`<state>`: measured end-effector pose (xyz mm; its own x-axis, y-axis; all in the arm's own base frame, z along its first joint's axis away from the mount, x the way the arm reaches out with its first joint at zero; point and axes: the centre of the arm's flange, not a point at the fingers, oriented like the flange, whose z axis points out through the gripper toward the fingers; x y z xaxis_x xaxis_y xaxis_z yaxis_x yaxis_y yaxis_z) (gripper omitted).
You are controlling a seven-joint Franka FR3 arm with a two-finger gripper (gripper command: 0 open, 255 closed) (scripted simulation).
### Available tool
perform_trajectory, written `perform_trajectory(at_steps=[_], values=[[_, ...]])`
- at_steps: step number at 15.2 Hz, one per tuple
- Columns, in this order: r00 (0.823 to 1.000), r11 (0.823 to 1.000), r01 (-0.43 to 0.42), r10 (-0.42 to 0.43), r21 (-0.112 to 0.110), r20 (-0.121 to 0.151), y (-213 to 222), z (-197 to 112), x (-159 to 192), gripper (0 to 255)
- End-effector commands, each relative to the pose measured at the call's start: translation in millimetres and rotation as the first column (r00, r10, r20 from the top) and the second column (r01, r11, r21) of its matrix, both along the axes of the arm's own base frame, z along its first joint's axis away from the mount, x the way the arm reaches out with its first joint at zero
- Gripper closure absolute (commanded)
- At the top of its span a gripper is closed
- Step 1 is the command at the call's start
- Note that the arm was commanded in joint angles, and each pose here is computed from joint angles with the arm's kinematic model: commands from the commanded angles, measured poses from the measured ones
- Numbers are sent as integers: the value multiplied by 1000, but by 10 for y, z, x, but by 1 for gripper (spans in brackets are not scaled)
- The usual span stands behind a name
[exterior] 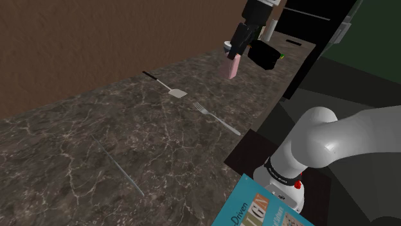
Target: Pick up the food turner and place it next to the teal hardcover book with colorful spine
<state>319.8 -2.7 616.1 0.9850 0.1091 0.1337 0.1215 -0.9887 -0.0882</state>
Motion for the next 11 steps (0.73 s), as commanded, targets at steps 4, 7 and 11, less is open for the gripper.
perform_trajectory(at_steps=[4,7,11], values=[[1000,1000,13,-13,-10,-7,92,-198,342,0],[1000,999,26,-27,-20,-13,178,-398,683,0],[999,999,44,-45,-33,-22,283,-671,1138,0]])
